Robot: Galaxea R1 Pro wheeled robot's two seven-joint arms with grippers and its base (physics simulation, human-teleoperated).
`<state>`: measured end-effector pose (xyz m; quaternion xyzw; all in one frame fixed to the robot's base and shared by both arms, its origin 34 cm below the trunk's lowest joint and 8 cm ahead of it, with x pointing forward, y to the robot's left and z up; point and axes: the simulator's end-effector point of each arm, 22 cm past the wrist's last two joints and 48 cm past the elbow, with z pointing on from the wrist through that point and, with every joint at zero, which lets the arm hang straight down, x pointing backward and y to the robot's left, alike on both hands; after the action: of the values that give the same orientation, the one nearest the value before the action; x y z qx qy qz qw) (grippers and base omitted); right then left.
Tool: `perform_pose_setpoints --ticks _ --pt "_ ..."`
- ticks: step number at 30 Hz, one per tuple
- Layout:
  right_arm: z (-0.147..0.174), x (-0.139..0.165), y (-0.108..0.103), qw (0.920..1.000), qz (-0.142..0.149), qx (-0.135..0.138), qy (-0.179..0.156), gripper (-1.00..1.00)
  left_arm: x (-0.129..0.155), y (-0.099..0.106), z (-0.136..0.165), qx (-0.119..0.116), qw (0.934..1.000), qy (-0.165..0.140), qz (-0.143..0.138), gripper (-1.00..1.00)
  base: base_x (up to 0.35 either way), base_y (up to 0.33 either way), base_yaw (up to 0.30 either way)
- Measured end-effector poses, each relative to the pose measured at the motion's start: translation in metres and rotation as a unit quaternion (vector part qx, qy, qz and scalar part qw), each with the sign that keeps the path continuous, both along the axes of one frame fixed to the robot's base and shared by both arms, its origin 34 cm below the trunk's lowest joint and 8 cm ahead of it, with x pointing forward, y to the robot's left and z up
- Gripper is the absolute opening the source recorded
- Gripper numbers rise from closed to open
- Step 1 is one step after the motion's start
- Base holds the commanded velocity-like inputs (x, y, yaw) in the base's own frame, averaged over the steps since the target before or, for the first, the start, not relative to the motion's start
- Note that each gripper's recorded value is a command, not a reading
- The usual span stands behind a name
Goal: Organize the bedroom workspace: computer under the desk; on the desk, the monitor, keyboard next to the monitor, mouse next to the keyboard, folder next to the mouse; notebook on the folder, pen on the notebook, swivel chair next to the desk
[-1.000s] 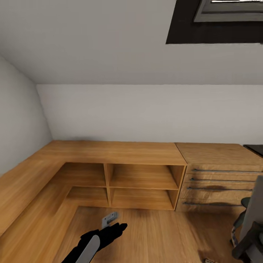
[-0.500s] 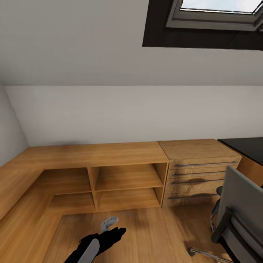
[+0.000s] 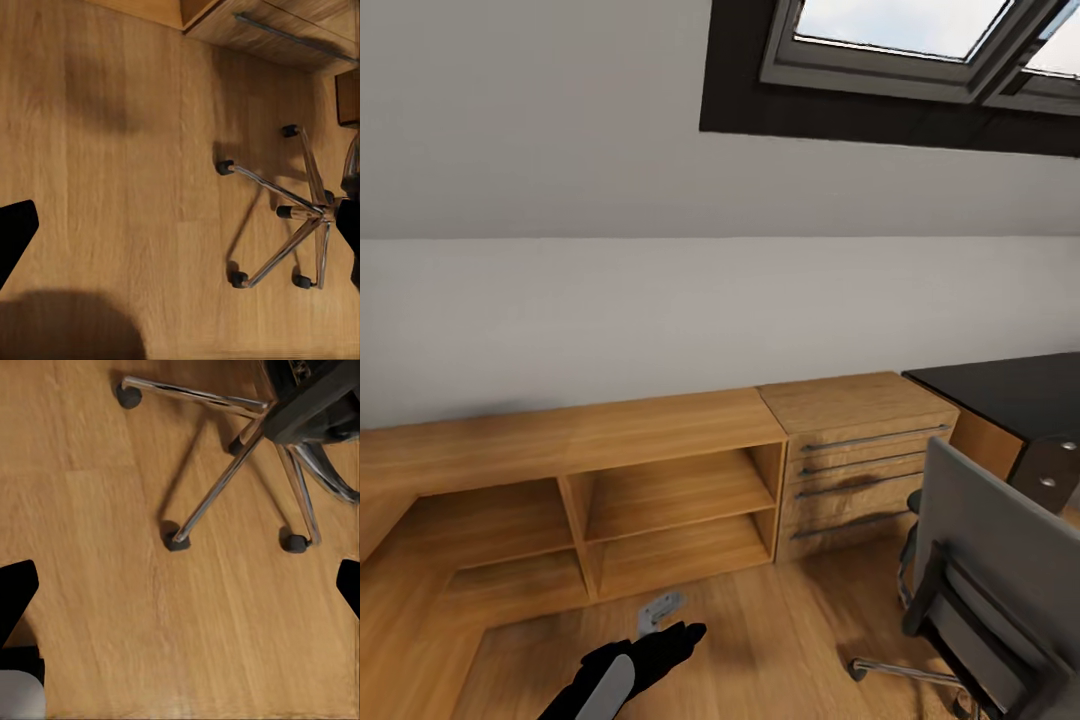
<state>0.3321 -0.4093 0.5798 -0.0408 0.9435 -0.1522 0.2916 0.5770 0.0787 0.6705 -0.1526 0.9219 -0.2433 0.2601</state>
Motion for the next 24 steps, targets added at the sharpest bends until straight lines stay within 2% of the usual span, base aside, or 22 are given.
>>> perform_pose_setpoints --ticks 9,16,24 --pt "-0.0022 -0.0033 -0.0017 1.0 0.001 -0.002 0.003 1.0 0.0011 -0.0015 0.0025 -0.001 1.0 -0.003 0.001 1.0 0.002 0.007 -0.293" --pt "-0.0016 -0.0027 -0.0031 1.0 0.0 -0.003 0.002 1.0 0.007 0.0026 0.0054 0.002 0.9998 -0.017 0.013 1.0 0.0 0.0 -0.293" --pt "-0.0009 -0.0016 -0.0034 1.0 0.0 -0.003 0.0 1.0 0.0056 0.0041 0.003 0.003 0.9998 -0.015 0.016 1.0 0.0 0.0 -0.293"
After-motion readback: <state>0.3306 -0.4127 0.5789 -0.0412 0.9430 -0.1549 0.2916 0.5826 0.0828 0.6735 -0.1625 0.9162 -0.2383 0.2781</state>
